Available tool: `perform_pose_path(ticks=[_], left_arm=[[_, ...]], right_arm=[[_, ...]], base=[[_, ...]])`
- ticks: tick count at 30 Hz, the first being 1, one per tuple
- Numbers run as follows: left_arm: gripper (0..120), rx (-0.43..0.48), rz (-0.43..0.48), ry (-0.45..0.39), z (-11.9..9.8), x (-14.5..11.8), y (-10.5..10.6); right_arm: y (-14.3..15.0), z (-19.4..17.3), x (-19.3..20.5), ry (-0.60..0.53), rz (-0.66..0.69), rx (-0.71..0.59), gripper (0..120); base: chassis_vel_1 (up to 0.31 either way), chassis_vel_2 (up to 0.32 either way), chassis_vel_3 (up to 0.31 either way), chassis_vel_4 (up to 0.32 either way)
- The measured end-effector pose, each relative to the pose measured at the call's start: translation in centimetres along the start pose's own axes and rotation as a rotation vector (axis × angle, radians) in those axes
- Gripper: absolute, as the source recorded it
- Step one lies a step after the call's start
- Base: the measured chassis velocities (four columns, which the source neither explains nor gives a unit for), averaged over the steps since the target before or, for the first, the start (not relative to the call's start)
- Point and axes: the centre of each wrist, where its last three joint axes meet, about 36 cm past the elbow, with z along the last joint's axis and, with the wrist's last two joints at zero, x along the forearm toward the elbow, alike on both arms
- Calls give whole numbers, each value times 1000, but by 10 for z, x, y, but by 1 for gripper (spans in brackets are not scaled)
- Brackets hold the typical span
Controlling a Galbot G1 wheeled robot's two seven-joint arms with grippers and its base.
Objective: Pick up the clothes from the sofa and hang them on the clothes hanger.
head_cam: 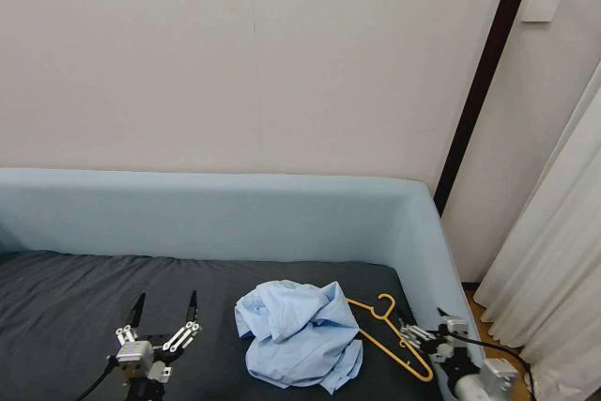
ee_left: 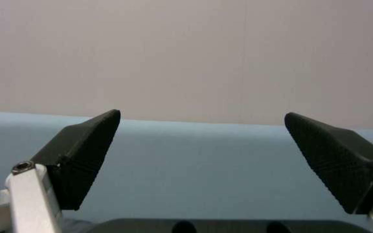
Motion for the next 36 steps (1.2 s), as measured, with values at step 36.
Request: perform_pose_path(ticks=[36], left_arm=[[100, -130, -113, 72, 36, 19, 54]], right_arm=[[77, 92, -156, 93, -164, 61, 66]], base=[[0, 0, 0, 0]])
